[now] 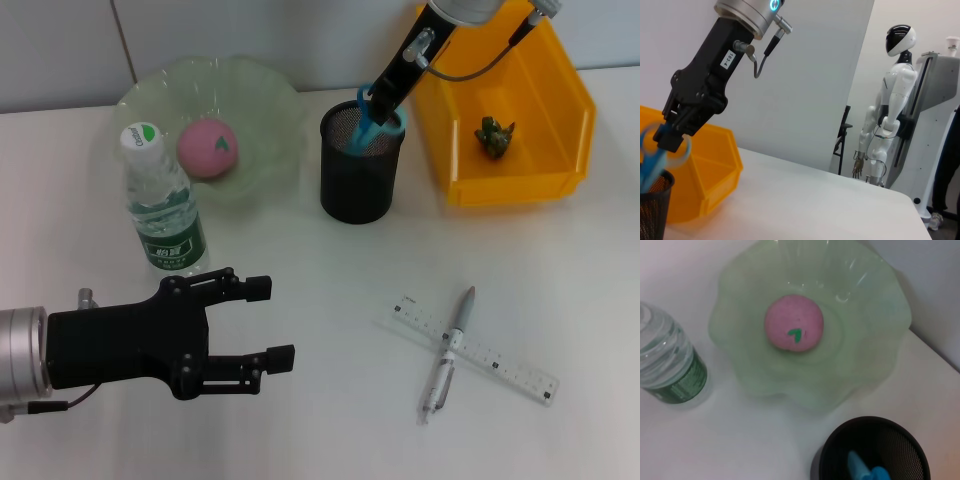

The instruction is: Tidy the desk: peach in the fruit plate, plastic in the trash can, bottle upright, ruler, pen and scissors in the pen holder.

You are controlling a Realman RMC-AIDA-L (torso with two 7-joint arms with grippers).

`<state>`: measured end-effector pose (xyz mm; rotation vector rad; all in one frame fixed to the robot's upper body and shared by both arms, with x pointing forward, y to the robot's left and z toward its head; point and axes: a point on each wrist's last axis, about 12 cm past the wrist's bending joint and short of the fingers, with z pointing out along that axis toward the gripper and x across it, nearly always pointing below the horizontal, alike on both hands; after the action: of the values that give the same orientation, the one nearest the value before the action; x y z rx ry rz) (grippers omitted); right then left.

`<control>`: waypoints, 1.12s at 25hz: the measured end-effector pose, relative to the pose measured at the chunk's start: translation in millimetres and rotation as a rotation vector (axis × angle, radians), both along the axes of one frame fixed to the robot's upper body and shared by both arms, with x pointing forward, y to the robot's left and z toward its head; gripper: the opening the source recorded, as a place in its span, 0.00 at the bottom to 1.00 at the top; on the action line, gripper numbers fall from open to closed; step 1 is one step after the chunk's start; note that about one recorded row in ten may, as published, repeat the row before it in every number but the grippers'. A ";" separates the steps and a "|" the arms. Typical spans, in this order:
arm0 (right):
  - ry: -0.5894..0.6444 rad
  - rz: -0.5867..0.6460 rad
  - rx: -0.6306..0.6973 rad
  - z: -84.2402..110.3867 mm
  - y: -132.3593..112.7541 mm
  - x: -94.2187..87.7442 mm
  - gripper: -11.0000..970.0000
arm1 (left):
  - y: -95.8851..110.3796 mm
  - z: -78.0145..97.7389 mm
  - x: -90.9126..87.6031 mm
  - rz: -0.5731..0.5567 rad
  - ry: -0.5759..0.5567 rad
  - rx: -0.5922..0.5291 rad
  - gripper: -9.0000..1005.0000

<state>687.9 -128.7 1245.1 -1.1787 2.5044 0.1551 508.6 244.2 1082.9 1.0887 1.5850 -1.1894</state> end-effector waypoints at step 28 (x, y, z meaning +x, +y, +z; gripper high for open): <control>0.000 0.029 0.065 25.9 -11.4 -49.5 0.71 | -0.4 -0.1 -1.0 -0.017 0.012 0.004 0.86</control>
<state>638.4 -140.1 1271.0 -1.1889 2.4635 0.2422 507.7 243.8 1082.8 1.1012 1.5908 -1.2066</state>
